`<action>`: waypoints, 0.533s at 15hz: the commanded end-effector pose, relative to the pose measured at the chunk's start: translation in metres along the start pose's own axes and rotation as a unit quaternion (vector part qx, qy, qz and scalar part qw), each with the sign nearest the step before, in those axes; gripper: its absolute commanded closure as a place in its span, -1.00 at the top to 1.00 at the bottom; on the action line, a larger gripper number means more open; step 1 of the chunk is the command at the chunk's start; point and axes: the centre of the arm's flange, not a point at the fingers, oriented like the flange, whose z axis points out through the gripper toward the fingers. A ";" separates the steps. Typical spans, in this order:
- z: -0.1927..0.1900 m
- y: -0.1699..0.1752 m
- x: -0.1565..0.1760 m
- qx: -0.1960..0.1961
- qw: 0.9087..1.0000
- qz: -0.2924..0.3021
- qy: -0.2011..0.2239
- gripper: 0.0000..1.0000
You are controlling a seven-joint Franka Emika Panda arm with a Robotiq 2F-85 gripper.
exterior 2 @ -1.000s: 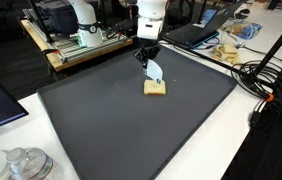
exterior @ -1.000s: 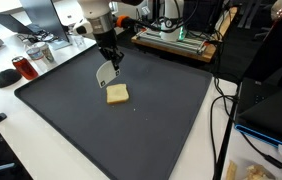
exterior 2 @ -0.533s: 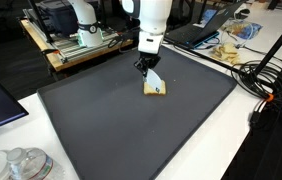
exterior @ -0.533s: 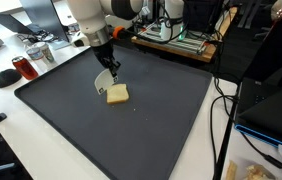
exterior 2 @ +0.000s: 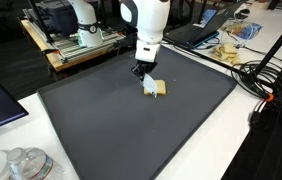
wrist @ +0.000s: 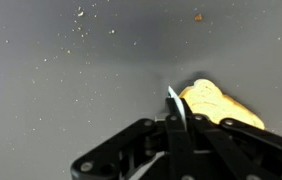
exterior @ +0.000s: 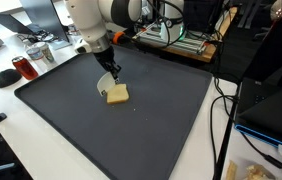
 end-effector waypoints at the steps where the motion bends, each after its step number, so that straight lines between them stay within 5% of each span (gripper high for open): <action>1: 0.012 0.001 0.009 0.004 1.000 -0.010 -0.004 -0.98; 8: 0.030 0.007 0.019 0.002 1.000 -0.008 -0.016 -0.98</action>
